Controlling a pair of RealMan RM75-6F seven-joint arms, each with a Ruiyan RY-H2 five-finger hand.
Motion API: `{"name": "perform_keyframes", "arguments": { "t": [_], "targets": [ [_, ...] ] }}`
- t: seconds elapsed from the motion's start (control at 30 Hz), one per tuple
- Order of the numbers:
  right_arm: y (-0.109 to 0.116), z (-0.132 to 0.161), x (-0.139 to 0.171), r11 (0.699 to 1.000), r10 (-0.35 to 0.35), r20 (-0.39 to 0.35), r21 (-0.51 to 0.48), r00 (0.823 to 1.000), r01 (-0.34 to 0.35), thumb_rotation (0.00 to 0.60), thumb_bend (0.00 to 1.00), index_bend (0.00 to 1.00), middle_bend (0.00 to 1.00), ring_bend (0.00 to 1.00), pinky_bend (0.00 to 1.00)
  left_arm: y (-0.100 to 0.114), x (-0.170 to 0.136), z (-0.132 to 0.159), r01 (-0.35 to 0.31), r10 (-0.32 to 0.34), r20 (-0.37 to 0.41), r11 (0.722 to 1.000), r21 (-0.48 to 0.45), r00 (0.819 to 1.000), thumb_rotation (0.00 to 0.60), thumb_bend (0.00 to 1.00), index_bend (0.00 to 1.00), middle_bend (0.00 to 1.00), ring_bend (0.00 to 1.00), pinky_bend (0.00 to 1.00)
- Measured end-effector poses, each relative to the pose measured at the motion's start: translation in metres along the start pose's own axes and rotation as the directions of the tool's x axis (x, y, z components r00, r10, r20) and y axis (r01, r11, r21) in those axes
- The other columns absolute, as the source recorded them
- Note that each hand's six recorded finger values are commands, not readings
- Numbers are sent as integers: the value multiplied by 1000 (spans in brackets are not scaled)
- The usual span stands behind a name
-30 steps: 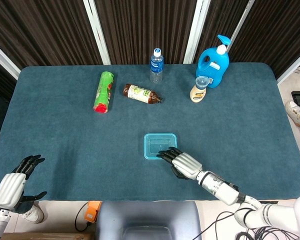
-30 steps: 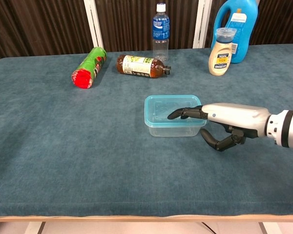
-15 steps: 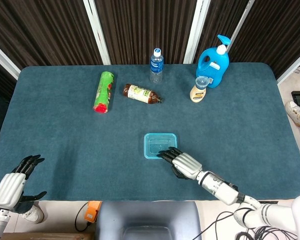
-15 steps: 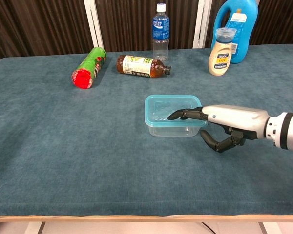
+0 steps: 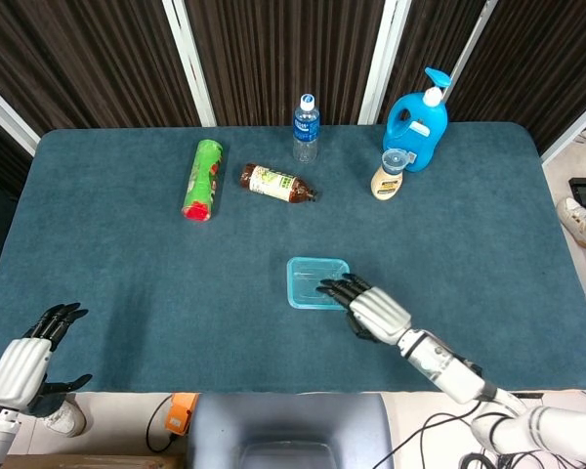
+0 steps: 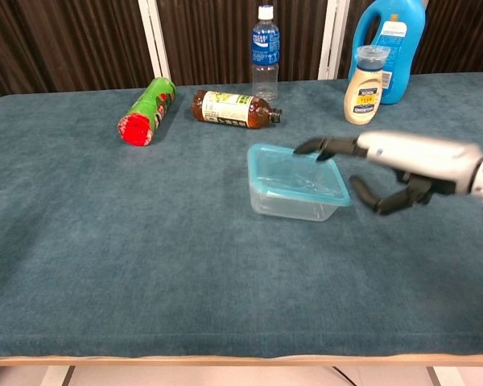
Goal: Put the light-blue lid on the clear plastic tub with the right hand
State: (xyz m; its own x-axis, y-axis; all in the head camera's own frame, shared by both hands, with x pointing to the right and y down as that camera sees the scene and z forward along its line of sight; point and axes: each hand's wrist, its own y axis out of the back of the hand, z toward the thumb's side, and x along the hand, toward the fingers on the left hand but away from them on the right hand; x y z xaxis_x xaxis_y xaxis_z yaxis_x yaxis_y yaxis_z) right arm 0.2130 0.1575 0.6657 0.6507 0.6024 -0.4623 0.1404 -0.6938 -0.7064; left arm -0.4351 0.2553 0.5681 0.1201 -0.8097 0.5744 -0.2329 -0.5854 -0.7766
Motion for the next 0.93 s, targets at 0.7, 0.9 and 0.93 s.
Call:
{"name": "perform_keyframes", "arguments": {
  "t": [0.7, 0.9, 0.93],
  "targets": [
    [35, -66, 183, 965, -177, 517, 258, 838, 45, 600, 419, 0, 51, 13, 16, 2, -2, 0, -18, 18, -9, 1000, 12, 1000, 600, 365, 172, 97, 71, 279],
    [36, -77, 196, 969, -195, 537, 236, 821, 75, 600, 419, 0, 50, 13, 15, 1, 0, -1, -21, 21, -18, 999, 26, 1000, 600, 365, 172, 97, 71, 279],
    [36, -78, 196, 969, -195, 535, 234, 822, 78, 600, 419, 0, 50, 12, 16, 1, 1, -1, -22, 22, -20, 999, 27, 1000, 600, 365, 172, 97, 72, 279]
  ]
}}
